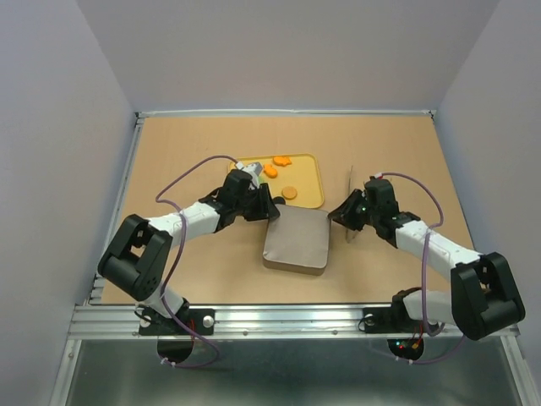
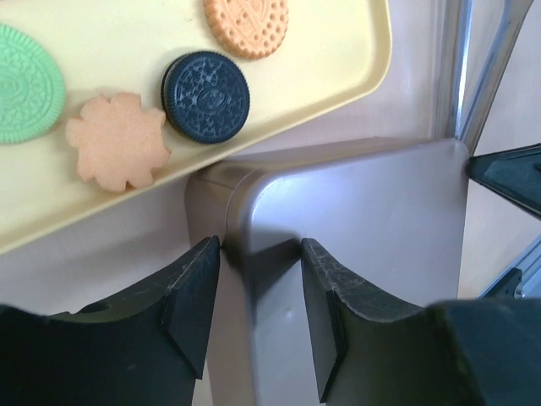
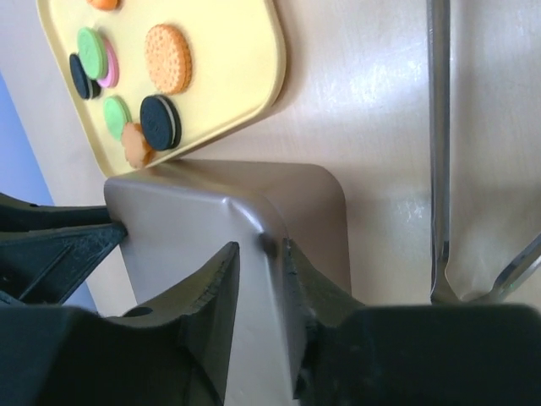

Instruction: Pack the cookies

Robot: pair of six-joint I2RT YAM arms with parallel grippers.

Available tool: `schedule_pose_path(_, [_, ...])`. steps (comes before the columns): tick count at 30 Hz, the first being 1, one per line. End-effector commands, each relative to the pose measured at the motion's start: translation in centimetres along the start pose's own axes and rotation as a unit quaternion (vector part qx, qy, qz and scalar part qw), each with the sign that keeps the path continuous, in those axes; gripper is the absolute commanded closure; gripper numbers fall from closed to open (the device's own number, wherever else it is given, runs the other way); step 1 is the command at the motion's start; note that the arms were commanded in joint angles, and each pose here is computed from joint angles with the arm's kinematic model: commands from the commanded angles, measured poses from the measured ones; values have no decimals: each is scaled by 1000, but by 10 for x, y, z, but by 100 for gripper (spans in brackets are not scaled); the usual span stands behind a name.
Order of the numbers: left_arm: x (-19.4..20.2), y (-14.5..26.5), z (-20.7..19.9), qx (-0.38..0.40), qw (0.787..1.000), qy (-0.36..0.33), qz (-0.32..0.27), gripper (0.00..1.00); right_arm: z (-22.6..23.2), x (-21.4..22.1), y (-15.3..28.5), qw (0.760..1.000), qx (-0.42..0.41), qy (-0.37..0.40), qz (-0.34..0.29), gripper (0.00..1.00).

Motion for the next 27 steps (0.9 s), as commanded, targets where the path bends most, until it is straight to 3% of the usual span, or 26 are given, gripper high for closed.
schedule_pose_path(1, [-17, 30, -14, -14, 1000, -17, -20, 46, 33, -12, 24, 998, -50, 36, -34, 63])
schedule_pose_path(7, [-58, 83, -28, -33, 994, -33, -100, 44, 70, -25, 64, 989, -104, 77, -75, 34])
schedule_pose_path(11, [-85, 127, -20, -88, 980, -46, -173, 42, 86, -32, 94, 977, -133, 116, -119, 28])
schedule_pose_path(17, [-105, 175, -8, -144, 936, -74, -311, 40, 109, -41, 138, 949, -184, 172, -189, 23])
schedule_pose_path(20, [-105, 189, 18, -258, 893, -34, -367, 41, 115, -42, 152, 941, -200, 180, -205, 14])
schedule_pose_path(21, [-111, 202, 25, -300, 859, -12, -415, 41, 115, -42, 153, 940, -200, 181, -210, 13])
schedule_pose_path(22, [-97, 194, 39, -324, 849, -10, -418, 41, 111, -43, 154, 939, -194, 174, -223, 9])
schedule_pose_path(23, [-94, 199, 50, -361, 821, 7, -443, 40, 109, -44, 155, 939, -188, 166, -233, 8])
schedule_pose_path(26, [-67, 192, 76, -389, 776, 30, -495, 37, 97, -51, 153, 938, -156, 142, -275, 4])
schedule_pose_path(27, [-71, 200, 75, -375, 748, 41, -546, 37, 95, -52, 153, 938, -154, 128, -285, 4])
Point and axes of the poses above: each gripper's point midway between its finger pads, its own y axis back along the fingers, its own z axis along the line the jaws close on, x = y × z, the point moved 8 cm from there along y, back along the fingers, and after that the axes turned 8 degrees about -y, right-handed, at the moved point
